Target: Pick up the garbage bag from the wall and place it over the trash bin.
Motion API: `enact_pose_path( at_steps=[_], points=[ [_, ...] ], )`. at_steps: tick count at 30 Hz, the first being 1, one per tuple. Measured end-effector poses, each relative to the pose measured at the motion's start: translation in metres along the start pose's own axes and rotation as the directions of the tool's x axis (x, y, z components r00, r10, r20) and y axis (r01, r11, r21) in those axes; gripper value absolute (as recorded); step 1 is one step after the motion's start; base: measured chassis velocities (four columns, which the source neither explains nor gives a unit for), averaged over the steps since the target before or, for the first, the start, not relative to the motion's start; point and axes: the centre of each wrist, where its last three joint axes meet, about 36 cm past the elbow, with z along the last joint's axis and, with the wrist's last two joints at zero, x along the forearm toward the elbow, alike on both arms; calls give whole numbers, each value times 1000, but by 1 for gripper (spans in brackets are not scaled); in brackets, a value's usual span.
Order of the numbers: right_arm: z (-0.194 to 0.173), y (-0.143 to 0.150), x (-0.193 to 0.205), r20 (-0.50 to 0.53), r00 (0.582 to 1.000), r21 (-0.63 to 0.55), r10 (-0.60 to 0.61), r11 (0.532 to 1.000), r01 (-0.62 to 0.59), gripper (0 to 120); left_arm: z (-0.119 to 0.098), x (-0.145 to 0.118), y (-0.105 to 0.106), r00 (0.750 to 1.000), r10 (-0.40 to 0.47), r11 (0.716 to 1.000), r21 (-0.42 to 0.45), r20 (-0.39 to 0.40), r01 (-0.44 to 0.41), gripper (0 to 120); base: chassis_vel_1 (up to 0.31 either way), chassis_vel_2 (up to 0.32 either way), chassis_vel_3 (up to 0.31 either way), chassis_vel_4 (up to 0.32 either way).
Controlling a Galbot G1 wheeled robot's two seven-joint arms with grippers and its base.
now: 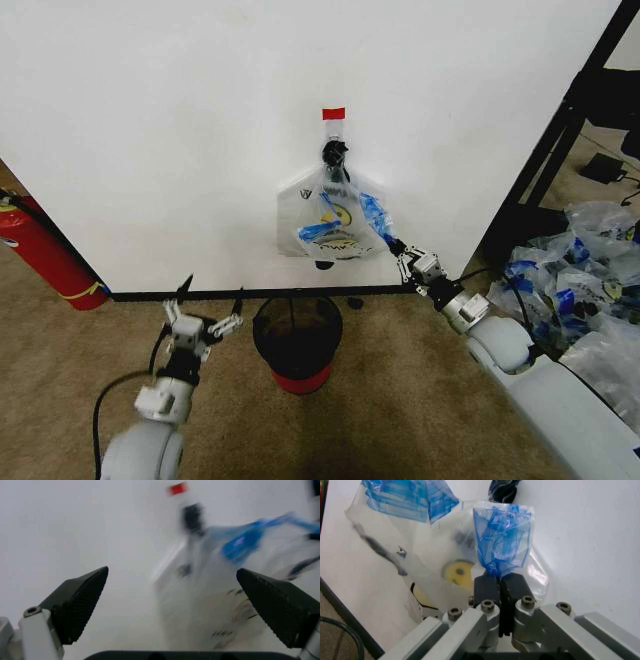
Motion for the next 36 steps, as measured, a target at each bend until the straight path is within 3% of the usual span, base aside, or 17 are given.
enact_pose_path(
  at_steps=[2,5,7,11,16,26,30,36],
  points=[
    [0,0,-1,7,1000,-2,3,1000,-3,0,0,-12,7,997,80,997,-25,24,-79,100,0,0,0,0],
    [-1,2,-5,19,1000,-12,9,1000,-9,0,-6,-39,20,974,224,968,-117,24,-220,100,0,0,0,0],
    [-1,3,-6,23,1000,-15,11,1000,-11,0,-10,-49,24,973,230,959,-168,-1,-227,100,0,0,0,0],
    [-1,7,-7,39,999,-25,13,1000,-12,0,-31,-76,10,983,108,953,-267,-148,-145,100,0,0,0,0],
    [0,13,-6,51,999,-35,13,999,-11,0,-58,-90,-18,963,74,959,-247,-259,-140,100,0,0,0,0],
    [3,21,-5,59,998,-44,4,999,-2,0,-88,-109,-31,956,130,951,-238,-264,-196,100,0,0,0,0],
    [3,22,-5,63,998,-45,1,999,2,0,-91,-115,-31,957,119,952,-242,-264,-185,100,0,0,0,0],
    [3,24,-5,75,997,-48,-4,999,7,0,-80,-133,-41,948,47,944,-296,-314,-145,100,0,0,0,0]
  ],
)
